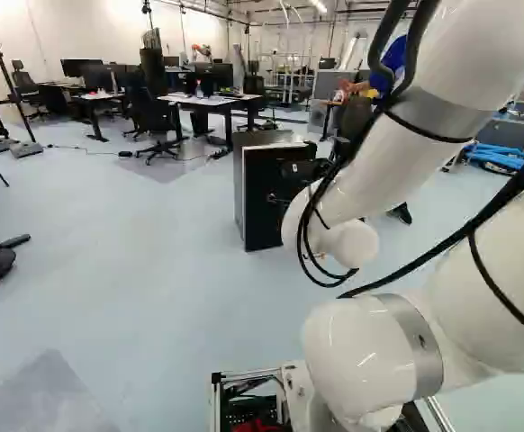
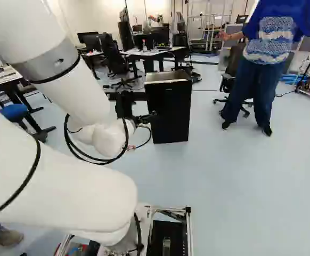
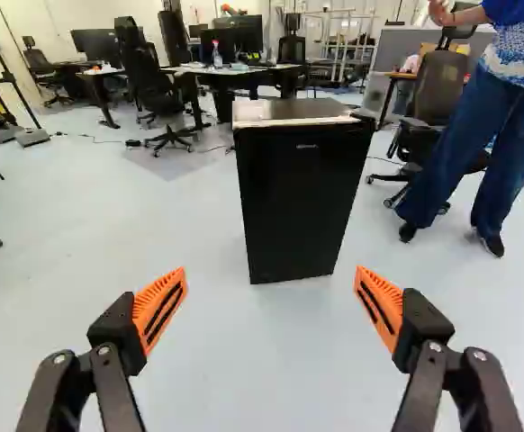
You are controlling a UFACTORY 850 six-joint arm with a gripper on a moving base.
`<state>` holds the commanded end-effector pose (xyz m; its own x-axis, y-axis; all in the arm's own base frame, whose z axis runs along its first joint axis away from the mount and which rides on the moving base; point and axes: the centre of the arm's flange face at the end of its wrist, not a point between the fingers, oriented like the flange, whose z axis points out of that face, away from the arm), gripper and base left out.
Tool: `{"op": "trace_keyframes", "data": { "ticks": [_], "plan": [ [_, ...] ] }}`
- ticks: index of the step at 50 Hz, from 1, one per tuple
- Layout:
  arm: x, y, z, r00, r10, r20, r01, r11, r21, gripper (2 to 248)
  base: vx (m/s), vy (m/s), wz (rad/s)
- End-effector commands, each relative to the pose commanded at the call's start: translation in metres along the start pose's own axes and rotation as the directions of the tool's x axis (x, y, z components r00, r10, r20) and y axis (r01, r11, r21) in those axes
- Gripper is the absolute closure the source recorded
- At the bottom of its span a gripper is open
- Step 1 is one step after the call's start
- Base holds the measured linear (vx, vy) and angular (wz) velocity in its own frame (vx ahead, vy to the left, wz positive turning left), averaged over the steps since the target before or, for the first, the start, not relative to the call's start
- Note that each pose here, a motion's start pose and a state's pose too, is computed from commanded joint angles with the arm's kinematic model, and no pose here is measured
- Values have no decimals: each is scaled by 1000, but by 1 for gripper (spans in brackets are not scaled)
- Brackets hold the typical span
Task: Grab a drink from the fridge
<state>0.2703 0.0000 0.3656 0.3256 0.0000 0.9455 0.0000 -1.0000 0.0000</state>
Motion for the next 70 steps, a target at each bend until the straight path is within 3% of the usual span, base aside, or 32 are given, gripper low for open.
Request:
{"op": "trace_keyframes", "data": {
  "ticks": [70],
  "plan": [
    [0, 0, 0, 1000, 0, 0, 0, 1000, 0, 3, 0, 0, -1]
  ]
}}
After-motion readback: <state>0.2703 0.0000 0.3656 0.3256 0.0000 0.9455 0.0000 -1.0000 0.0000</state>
